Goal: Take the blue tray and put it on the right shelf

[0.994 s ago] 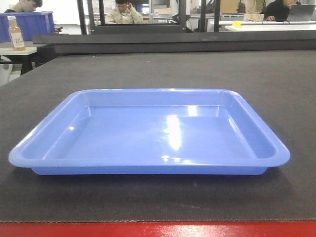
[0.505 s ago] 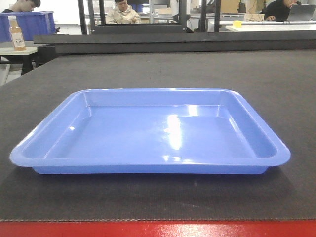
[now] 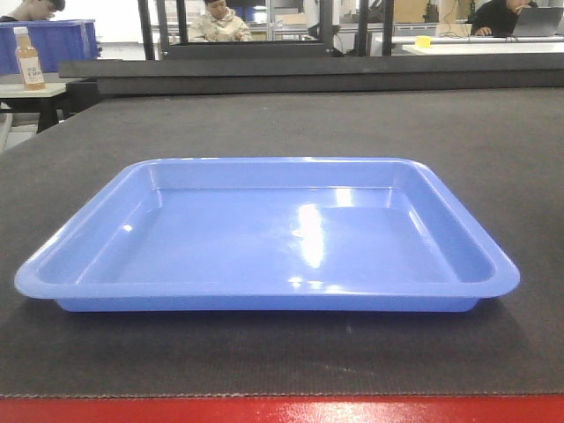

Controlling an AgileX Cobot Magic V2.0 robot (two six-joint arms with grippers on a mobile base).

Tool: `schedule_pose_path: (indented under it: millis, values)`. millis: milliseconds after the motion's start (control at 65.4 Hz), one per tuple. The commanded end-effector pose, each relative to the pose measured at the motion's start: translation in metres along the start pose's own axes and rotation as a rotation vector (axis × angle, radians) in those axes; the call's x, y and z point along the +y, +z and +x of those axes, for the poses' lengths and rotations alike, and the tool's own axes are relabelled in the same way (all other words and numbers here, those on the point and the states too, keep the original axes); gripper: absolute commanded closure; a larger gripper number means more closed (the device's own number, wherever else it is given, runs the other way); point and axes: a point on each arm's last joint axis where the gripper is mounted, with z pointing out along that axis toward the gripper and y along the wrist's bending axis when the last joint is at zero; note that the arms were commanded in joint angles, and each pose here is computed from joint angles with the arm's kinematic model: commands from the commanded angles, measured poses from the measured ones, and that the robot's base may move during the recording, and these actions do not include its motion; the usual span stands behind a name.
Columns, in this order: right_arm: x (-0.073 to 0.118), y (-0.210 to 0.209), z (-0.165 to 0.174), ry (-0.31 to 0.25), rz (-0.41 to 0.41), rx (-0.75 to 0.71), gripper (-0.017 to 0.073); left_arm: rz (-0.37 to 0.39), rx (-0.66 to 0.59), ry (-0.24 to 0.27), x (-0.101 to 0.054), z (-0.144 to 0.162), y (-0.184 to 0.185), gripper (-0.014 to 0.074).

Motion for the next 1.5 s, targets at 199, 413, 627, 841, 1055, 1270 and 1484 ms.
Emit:
schedule_pose_path:
  millis: [199,413,627,841,1055,1270,1484]
  values:
    - [0.025,0.055,-0.038,0.060,-0.053,0.098,0.0501,0.061,-0.041,-0.011,-0.035,-0.024,0.020,0.0635]
    - [0.081,0.088,-0.061,0.009,-0.014,0.164,0.0501,-0.059,0.013,0.048,-0.071,-0.036,0.040,0.0635]
    - [0.111,0.109,-0.088,-0.002,-0.054,0.189,0.0501,-0.024,0.021,0.122,-0.096,-0.058,0.052,0.0635]
    - [0.114,0.124,-0.091,-0.002,-0.041,0.224,0.0501,-0.016,0.037,0.122,-0.107,-0.073,0.066,0.0634]
    - [0.115,0.130,-0.092,0.000,-0.044,0.218,0.0157,-0.033,0.087,0.122,-0.109,-0.078,0.078,0.0451]
    - [0.117,0.137,-0.090,0.017,-0.049,0.245,-0.0009,-0.042,0.109,0.123,-0.109,-0.078,0.091,0.0181]
    - [0.120,0.148,-0.090,0.031,-0.062,0.261,-0.0009,-0.051,0.148,0.116,-0.108,-0.077,0.107,0.0235]
